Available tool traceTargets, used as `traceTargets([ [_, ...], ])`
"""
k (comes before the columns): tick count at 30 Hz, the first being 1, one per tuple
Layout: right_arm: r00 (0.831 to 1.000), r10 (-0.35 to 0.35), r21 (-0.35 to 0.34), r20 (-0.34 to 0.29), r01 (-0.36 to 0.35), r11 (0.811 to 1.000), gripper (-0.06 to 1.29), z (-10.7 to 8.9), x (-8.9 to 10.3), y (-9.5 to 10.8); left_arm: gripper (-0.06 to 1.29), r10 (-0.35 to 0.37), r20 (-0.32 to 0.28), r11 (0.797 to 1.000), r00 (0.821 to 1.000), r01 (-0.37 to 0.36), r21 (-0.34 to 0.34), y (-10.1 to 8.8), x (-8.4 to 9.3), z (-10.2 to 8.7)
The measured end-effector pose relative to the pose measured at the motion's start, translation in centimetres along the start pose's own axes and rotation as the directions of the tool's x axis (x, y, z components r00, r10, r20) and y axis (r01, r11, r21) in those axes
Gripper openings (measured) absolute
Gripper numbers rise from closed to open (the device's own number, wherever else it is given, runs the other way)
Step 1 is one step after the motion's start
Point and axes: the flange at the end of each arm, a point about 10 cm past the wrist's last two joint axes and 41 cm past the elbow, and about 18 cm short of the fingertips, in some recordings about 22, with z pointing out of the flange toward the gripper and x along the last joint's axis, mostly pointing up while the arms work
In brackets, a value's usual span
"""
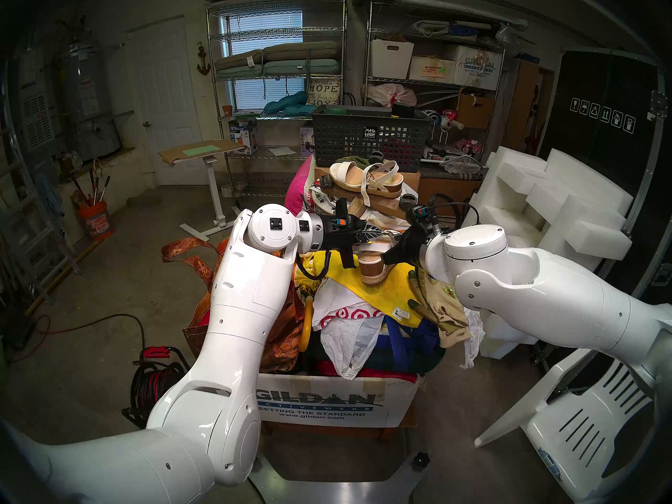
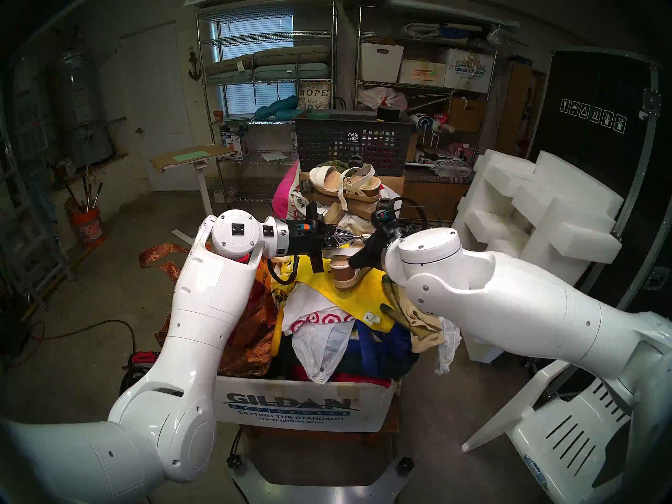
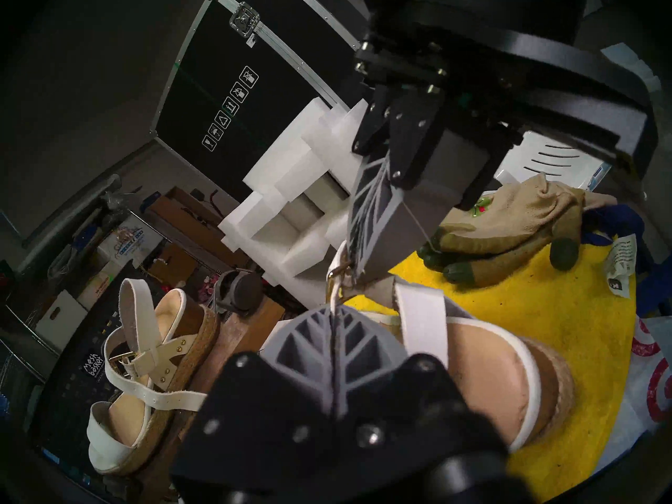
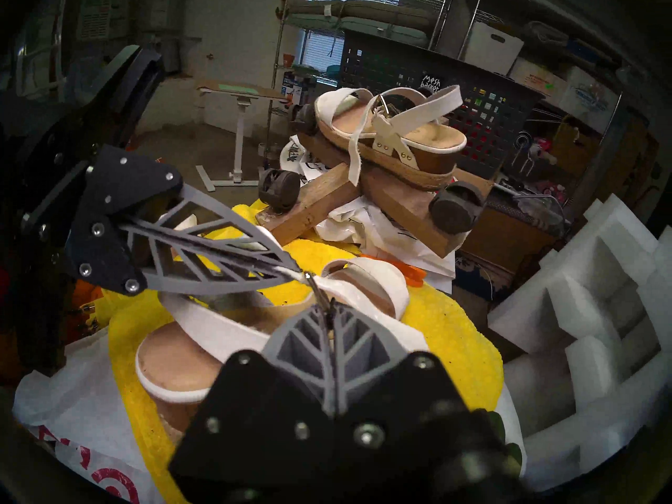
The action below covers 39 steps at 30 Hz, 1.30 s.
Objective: Unbuckle a shoe
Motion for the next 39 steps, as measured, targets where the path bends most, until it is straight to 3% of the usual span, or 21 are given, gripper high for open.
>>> traceTargets([
  [12,1.000,0.028,-0.031,0.004,-0.028,0.999,-0.02,-0.2,0.2,-0.1,-0.02,0.009,0.008,1.000,1.000,-0.010,0.011,-0.1,-0.2,0.0],
  [19,1.000,0.021,0.003,0.004,-0.021,1.000,-0.02,-0.5,0.2,-0.5,-0.02,-0.001,0.004,1.000,1.000,0.001,0.013,-0.2,-0.2,-0.3],
  [39,0.996,-0.089,0.076,0.004,0.088,0.993,-0.03,0.3,0.4,-0.4,-0.02,-0.027,0.012,1.000,1.000,0.027,-0.001,0.0,-0.6,-1.1],
])
